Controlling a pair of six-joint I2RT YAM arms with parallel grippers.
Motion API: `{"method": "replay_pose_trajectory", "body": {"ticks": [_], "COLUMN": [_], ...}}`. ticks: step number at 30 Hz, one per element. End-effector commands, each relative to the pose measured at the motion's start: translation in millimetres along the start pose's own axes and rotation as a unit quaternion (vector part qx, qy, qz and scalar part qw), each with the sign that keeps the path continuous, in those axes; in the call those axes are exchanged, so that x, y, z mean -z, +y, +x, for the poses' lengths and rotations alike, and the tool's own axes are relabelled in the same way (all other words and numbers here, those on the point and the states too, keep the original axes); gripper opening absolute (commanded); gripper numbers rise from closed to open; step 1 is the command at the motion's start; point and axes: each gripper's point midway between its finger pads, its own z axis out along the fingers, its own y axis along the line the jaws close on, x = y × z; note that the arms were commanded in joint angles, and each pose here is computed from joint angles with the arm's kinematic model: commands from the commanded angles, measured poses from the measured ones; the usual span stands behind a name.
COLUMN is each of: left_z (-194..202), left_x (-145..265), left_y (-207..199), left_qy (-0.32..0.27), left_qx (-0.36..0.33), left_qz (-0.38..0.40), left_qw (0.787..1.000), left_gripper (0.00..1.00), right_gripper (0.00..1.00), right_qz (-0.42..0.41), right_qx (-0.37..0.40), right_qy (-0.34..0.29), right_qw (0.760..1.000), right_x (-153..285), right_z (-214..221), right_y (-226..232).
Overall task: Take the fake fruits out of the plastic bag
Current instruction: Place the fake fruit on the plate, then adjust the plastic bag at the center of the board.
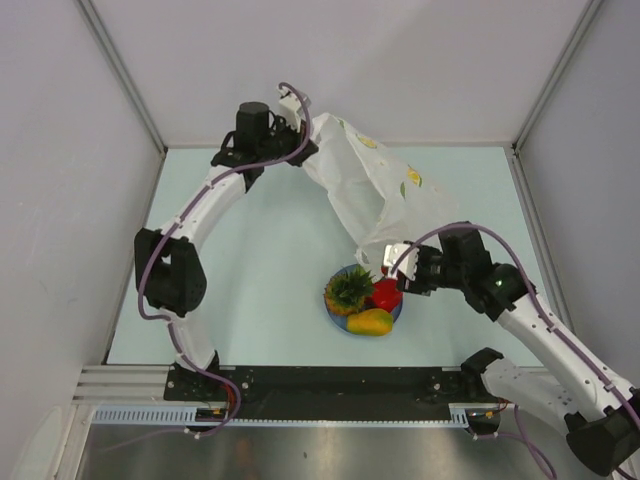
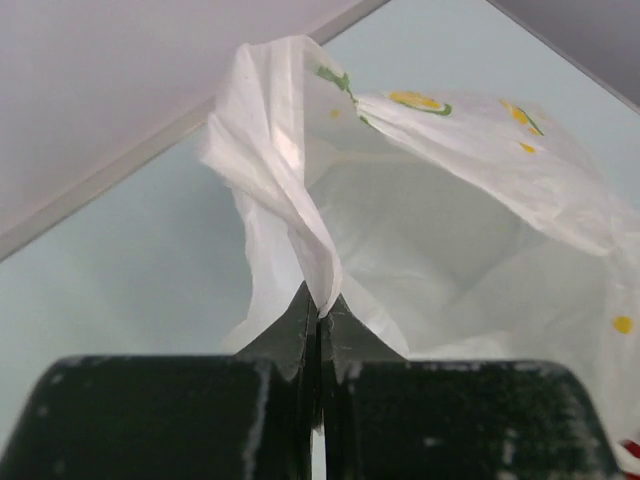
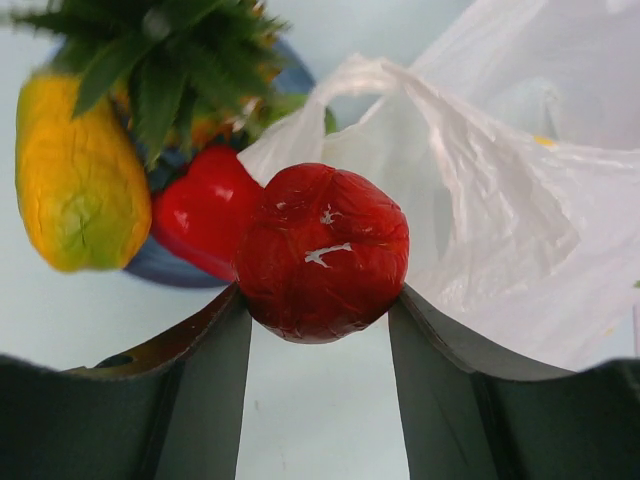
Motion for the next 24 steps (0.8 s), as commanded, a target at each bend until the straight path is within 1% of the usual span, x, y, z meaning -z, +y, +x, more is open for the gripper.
{"method": "replay_pose_trajectory", "body": {"ticks": [1,2,3,9,13,15,16,17,18,19,20,22,23,24], "left_z": [-15,-8,-5,-1,-4,-15,-20,-39,-43,-53,-70,-79,-88,-90], "left_x": [25,26,26,35,32,29,29,32,31,37,42,47,56,60], "left_y": [-35,-36,-36,-37,-35,-29,-14,-6,8,29,38,55,68,75], "left_qy": [-0.021,-0.015,-0.012,-0.008,-0.014,-0.023,-0.028,-0.047,-0.049,-0.056,-0.07,-0.075,-0.084,-0.085], "left_qx": [0.002,0.005,0.0,-0.012,-0.003,-0.003,-0.005,-0.011,-0.021,-0.03,-0.042,-0.065,-0.07,-0.077], "left_qz": [0.042,0.042,0.04,0.028,0.022,0.002,-0.04,-0.066,-0.1,-0.155,-0.184,-0.222,-0.263,-0.283], "left_qw": [0.999,0.999,0.999,0.999,1.0,1.0,0.999,0.997,0.994,0.986,0.979,0.97,0.958,0.952], "left_gripper": [0.0,0.0,0.01,0.0,0.01,0.0,0.0,0.0,0.0,0.0,0.0,0.0,0.0,0.0], "right_gripper": [0.38,0.38,0.38,0.39,0.39,0.39,0.39,0.39,0.39,0.39,0.39,0.39,0.39,0.39], "right_qz": [-0.006,-0.005,-0.009,-0.056,-0.07,-0.077,-0.078,-0.078,-0.079,-0.08,-0.081,-0.086,-0.089,-0.091], "right_qx": [0.116,0.14,0.149,0.177,0.193,0.196,0.202,0.205,0.209,0.213,0.216,0.217,0.217,0.219], "right_qy": [-0.02,-0.027,-0.033,-0.05,-0.063,-0.065,-0.065,-0.065,-0.064,-0.063,-0.064,-0.061,-0.059,-0.055], "right_qw": [0.993,0.99,0.988,0.981,0.977,0.975,0.974,0.973,0.973,0.972,0.971,0.97,0.97,0.97], "right_x": [-8,-8,-10,-21,-25,-25,-26,-26,-25,-26,-26,-26,-26,-27], "right_z": [8,6,5,3,-4,-4,-4,-4,-3,-3,-3,-1,0,3], "right_y": [14,16,19,47,58,61,61,61,61,62,62,64,65,66]}}
